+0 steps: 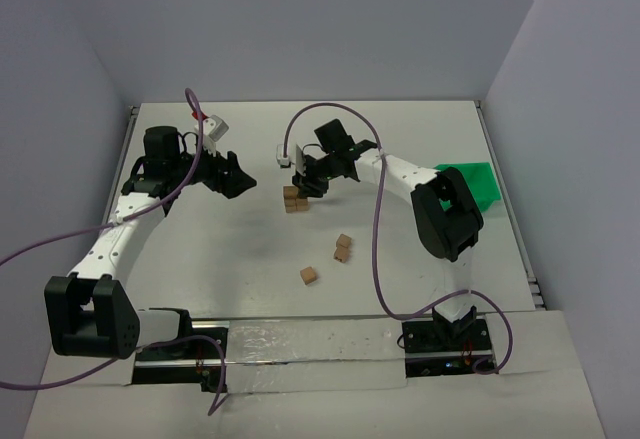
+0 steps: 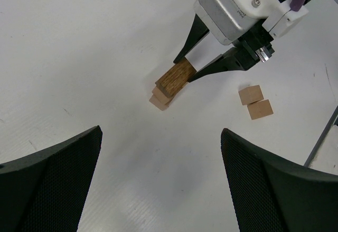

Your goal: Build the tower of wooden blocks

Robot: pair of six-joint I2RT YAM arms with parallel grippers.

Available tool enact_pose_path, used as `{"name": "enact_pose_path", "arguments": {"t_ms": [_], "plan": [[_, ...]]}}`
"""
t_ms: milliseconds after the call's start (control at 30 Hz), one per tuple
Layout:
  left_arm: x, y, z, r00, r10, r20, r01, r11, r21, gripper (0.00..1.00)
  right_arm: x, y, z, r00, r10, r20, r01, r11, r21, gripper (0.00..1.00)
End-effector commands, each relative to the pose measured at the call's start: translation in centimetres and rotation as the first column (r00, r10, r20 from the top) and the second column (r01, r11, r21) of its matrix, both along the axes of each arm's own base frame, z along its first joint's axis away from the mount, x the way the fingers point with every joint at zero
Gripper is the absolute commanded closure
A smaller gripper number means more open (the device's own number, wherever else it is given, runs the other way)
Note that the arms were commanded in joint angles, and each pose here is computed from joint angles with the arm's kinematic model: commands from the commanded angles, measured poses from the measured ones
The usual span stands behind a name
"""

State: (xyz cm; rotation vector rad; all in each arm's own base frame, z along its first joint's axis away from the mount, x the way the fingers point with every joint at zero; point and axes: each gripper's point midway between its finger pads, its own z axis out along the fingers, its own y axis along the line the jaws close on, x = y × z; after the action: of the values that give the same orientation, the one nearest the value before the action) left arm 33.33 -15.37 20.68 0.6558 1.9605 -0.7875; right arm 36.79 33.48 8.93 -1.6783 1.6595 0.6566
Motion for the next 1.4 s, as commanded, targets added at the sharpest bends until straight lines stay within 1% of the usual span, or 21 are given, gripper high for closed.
{"name": "enact_pose_path", "arguments": {"t_ms": [0, 133, 333, 467, 633, 733, 767, 800, 867, 900, 933, 1000, 1067, 1167, 1200, 1267, 1300, 1333, 1367], "plan": [[1.1, -0.5, 2.8, 0.997, -0.012, 0.081, 0.013, 1.000, -0.018, 0.01, 1.0, 0.4, 1.6, 0.999, 0.010, 0.042, -0.011, 0.999, 0.036, 0.69], [1.1, -0.5, 2.7, 0.997, -0.012, 0.078, 0.014, 1.000, -0.019, 0.01, 0.9, 0.4, 1.5, 0.999, 0.008, 0.041, -0.009, 0.999, 0.035, 0.61], [1.2, -0.5, 2.8, 0.997, -0.012, 0.078, 0.014, 1.000, -0.019, 0.01, 0.9, 0.4, 1.6, 0.999, 0.004, 0.041, -0.005, 0.999, 0.037, 0.53], [1.2, -0.5, 2.7, 0.997, -0.012, 0.079, 0.014, 1.000, -0.017, 0.01, 0.8, 0.3, 1.6, 0.999, 0.005, 0.041, -0.007, 0.999, 0.035, 0.52], [1.3, -0.5, 2.8, 0.997, -0.011, 0.081, 0.012, 1.000, -0.016, 0.01, 0.7, 0.2, 1.9, 0.999, 0.006, 0.042, -0.008, 0.999, 0.038, 0.48], [1.2, -0.5, 2.7, 0.997, -0.008, 0.079, 0.009, 1.000, -0.015, 0.01, 0.4, 0.3, 2.5, 0.999, 0.005, 0.039, -0.007, 0.999, 0.050, 0.39], [1.2, -0.5, 2.8, 0.997, -0.008, 0.080, 0.009, 1.000, -0.015, 0.01, 0.3, 0.4, 2.9, 0.999, 0.001, 0.035, -0.003, 0.998, 0.057, 0.33], [1.2, -0.5, 2.9, 0.996, -0.008, 0.084, 0.009, 1.000, -0.015, 0.01, 0.2, 0.5, 3.5, 0.999, 0.001, 0.040, -0.004, 0.998, 0.066, 0.25], [1.2, -0.4, 2.9, 0.996, -0.004, 0.087, 0.006, 1.000, -0.013, 0.01, -0.1, 0.6, 5.3, 0.999, -0.013, 0.044, 0.009, 0.995, 0.095, 0.24], [1.1, -0.4, 3.1, 0.996, -0.004, 0.093, 0.006, 1.000, -0.014, 0.01, -0.1, 0.6, 6.8, 0.998, -0.018, 0.060, 0.011, 0.993, 0.118, 0.13], [1.1, -0.4, 3.2, 0.996, -0.002, 0.095, 0.003, 1.000, -0.013, 0.01, -0.1, 0.7, 7.2, 0.998, -0.024, 0.056, 0.017, 0.992, 0.125, 0.11], [1.0, -0.3, 3.4, 0.994, -0.005, 0.106, 0.006, 1.000, -0.008, 0.01, -0.8, 0.6, 10.6, 0.997, -0.043, 0.068, 0.031, 0.986, 0.165, 0.11], [0.9, -0.2, 3.7, 0.992, -0.007, 0.125, 0.007, 1.000, 0.005, 0.01, -1.2, 0.1, 12.4, 0.995, -0.065, 0.072, 0.051, 0.982, 0.182, 0.10], [1.0, 0.1, 4.2, 0.989, -0.009, 0.150, 0.005, 1.000, 0.028, 0.01, -2.9, -1.4, 15.2, 0.992, -0.073, 0.106, 0.051, 0.980, 0.193, 0.10], [0.9, 0.1, 4.3, 0.988, -0.011, 0.156, 0.006, 0.999, 0.033, 0.01, -3.5, -1.9, 15.5, 0.991, -0.073, 0.114, 0.050, 0.981, 0.187, 0.10], [0.7, 0.0, 4.2, 0.985, -0.045, 0.167, 0.037, 0.998, 0.052, 0.01, -4.8, -3.3, 14.3, 0.991, -0.056, 0.121, 0.040, 0.991, 0.129, 0.11], [0.4, -0.2, 4.0, 0.984, -0.074, 0.162, 0.065, 0.996, 0.058, 0.01, -5.6, -3.9, 14.0, 0.993, -0.055, 0.108, 0.042, 0.992, 0.117, 0.11], [-0.5, -0.6, 3.1, 0.981, -0.133, 0.139, 0.124, 0.990, 0.072, 0.03, -6.3, -5.3, 12.9, 0.991, -0.062, 0.119, 0.055, 0.996, 0.066, 0.12], [-1.2, -1.0, 2.2, 0.977, -0.174, 0.125, 0.163, 0.983, 0.089, 0.05, -6.8, -6.1, 12.1, 0.990, -0.071, 0.120, 0.066, 0.997, 0.042, 0.12]]}}
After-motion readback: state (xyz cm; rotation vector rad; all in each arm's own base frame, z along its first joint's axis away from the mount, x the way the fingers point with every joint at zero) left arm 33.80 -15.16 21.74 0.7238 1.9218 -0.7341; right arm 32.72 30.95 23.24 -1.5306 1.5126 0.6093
